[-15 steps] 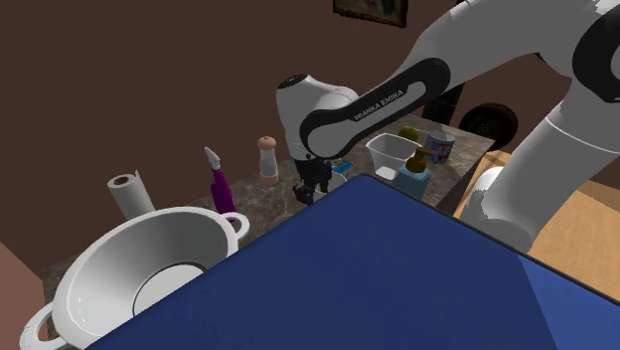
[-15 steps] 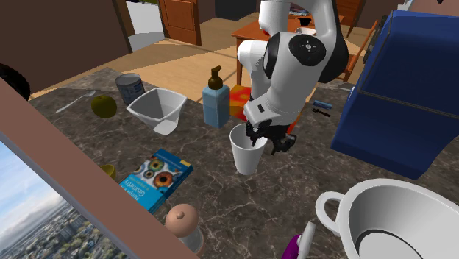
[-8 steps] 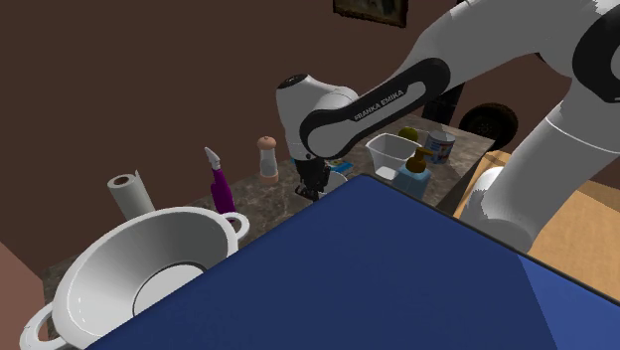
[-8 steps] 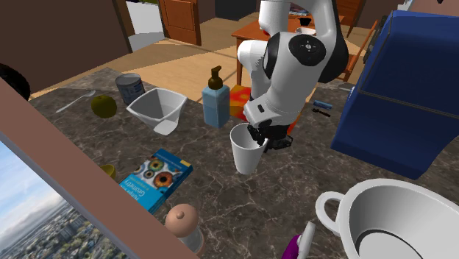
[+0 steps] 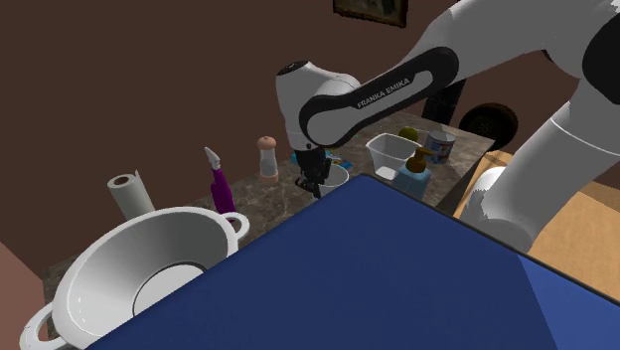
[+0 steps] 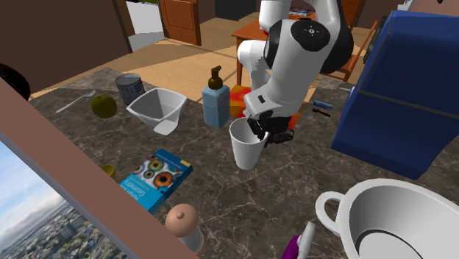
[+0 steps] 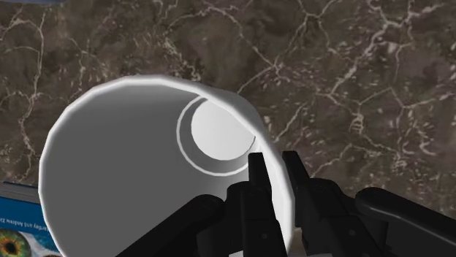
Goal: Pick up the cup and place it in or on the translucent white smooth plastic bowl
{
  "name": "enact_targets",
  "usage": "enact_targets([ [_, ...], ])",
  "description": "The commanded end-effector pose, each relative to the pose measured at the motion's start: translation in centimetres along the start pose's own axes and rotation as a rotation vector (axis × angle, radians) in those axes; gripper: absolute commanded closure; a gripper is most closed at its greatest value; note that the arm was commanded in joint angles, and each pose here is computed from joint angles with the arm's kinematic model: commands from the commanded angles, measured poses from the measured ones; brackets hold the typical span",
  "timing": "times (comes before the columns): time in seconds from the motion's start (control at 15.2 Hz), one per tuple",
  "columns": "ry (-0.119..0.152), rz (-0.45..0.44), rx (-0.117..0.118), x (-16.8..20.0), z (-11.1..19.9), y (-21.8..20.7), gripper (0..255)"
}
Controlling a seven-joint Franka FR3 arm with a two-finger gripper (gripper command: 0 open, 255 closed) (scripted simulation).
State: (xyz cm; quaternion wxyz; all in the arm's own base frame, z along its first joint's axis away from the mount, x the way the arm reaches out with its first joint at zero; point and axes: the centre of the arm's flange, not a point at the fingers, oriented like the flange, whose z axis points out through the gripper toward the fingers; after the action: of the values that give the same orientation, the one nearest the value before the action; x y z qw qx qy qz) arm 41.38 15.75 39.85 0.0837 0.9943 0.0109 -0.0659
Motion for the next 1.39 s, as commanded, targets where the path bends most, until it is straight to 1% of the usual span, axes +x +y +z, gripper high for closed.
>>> enact_targets([
  [0.0, 0.0, 0.0, 0.0, -0.2, -1.1, 0.1, 255],
  [1.32, 0.0, 0.0, 0.0, -1.6, -11.4, 1.8, 255],
])
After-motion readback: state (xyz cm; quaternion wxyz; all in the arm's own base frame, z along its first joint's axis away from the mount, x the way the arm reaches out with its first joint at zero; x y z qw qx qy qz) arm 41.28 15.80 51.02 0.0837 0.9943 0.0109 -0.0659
